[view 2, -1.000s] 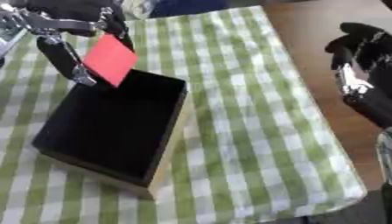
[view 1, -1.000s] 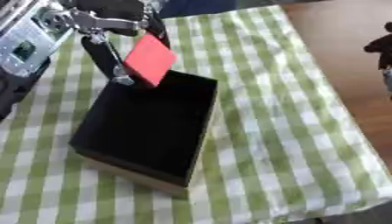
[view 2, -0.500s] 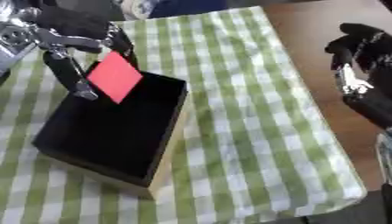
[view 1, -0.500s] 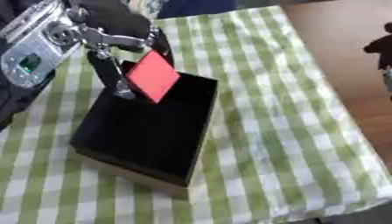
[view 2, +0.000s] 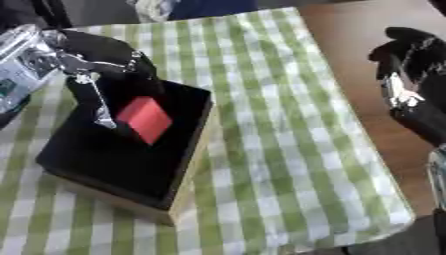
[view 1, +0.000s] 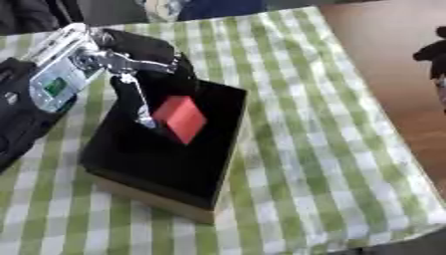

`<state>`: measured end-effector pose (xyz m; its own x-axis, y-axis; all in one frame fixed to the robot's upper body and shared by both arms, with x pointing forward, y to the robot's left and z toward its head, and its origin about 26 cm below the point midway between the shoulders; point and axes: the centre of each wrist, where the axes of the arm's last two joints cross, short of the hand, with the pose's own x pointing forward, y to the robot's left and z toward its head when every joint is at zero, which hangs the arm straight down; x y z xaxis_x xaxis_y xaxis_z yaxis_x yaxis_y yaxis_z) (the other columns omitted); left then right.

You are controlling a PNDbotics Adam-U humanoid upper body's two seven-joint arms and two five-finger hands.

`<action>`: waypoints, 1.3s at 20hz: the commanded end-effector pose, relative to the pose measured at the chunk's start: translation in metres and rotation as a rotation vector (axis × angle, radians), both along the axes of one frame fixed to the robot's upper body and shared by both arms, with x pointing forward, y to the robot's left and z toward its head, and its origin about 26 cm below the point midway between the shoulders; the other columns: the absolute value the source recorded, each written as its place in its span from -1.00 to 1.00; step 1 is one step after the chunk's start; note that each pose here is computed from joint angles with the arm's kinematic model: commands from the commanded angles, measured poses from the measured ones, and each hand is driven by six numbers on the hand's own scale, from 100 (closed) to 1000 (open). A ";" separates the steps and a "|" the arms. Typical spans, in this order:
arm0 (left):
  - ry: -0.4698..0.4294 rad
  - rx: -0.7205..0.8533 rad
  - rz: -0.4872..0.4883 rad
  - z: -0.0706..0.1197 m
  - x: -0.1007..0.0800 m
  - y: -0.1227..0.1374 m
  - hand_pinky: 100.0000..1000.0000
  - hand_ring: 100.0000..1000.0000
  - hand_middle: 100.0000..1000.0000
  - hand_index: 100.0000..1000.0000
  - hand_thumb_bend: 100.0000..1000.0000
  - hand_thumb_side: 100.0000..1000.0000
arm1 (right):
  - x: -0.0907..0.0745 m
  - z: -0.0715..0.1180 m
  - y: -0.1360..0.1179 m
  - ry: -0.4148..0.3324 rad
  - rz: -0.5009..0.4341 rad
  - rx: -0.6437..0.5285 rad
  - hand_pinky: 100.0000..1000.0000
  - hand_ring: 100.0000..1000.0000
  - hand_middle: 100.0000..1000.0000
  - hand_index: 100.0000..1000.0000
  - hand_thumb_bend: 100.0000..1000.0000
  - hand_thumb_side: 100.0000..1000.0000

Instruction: Pick up objects on the table and place them in the box.

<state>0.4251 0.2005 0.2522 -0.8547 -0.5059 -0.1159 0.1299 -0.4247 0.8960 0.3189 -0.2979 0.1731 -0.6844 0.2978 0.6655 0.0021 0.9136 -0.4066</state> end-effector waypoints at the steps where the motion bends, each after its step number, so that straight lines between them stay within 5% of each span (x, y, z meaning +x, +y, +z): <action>1: 0.027 0.240 -0.145 0.003 0.003 0.004 0.60 0.45 0.39 0.68 0.36 -0.53 | -0.001 0.006 -0.001 -0.019 0.000 -0.010 0.66 0.35 0.17 0.61 -1.00 -0.30; 13: -0.042 0.157 -0.073 0.029 -0.002 0.016 0.77 0.71 0.71 0.85 0.62 -0.19 | 0.000 0.005 -0.002 -0.016 -0.006 -0.004 0.66 0.35 0.17 0.61 -1.00 -0.28; 19: -0.152 0.019 -0.004 0.043 -0.011 0.026 0.74 0.68 0.69 0.84 0.63 -0.07 | 0.000 0.004 -0.003 -0.014 -0.009 -0.001 0.66 0.35 0.17 0.61 -1.00 -0.27; 26: -0.232 -0.153 0.012 0.070 -0.039 0.049 0.68 0.58 0.59 0.80 0.53 -0.14 | 0.000 0.004 -0.003 -0.013 -0.014 0.002 0.66 0.35 0.17 0.61 -1.00 -0.26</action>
<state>0.3952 0.2398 0.3004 -0.8193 -0.5415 -0.1886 -0.0335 -0.2832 0.9585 0.3197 -0.2972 0.1708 -0.6787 0.2927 0.6735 0.0021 0.9179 -0.3968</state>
